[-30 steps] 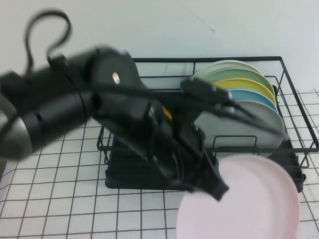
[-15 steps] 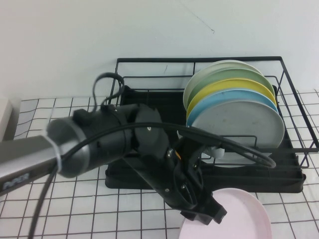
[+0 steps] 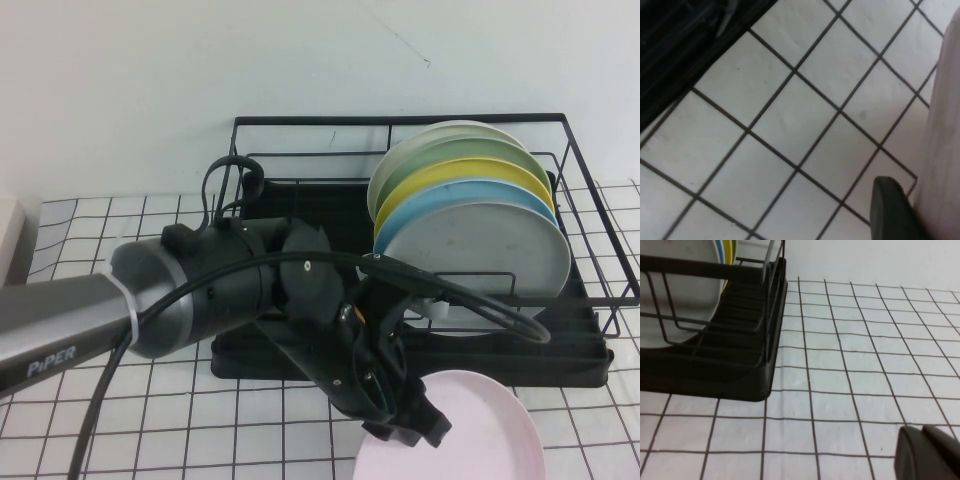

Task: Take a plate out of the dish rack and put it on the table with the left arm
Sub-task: Place the plate from the table

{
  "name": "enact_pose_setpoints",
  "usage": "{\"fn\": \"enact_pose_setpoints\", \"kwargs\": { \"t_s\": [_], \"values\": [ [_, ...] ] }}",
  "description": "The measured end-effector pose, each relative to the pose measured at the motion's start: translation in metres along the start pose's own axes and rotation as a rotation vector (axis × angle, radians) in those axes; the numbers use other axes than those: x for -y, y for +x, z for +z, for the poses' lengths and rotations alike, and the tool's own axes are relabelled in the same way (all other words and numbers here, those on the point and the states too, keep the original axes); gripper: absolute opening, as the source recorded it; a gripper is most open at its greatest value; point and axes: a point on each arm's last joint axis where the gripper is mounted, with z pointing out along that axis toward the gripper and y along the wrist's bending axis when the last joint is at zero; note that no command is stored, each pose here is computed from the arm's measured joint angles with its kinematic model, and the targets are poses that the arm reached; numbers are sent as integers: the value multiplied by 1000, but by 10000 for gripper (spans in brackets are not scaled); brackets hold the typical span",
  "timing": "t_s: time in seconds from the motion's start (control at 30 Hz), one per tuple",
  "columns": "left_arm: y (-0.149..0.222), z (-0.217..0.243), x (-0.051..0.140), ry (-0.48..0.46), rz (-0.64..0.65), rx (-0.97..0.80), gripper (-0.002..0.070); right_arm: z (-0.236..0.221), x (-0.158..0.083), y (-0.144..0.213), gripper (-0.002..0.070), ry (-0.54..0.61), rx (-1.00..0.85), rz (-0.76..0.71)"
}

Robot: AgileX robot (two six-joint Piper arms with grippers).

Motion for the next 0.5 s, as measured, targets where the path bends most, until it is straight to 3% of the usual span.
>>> {"fn": "enact_pose_setpoints", "kwargs": {
  "t_s": [0.23,0.5],
  "values": [
    [-1,1,-6,-59,123,6,330,0,0,0,-1,0,0,0],
    [-5,1,-8,-82,170,49,363,0,0,0,-1,0,0,0]
  ]
}}
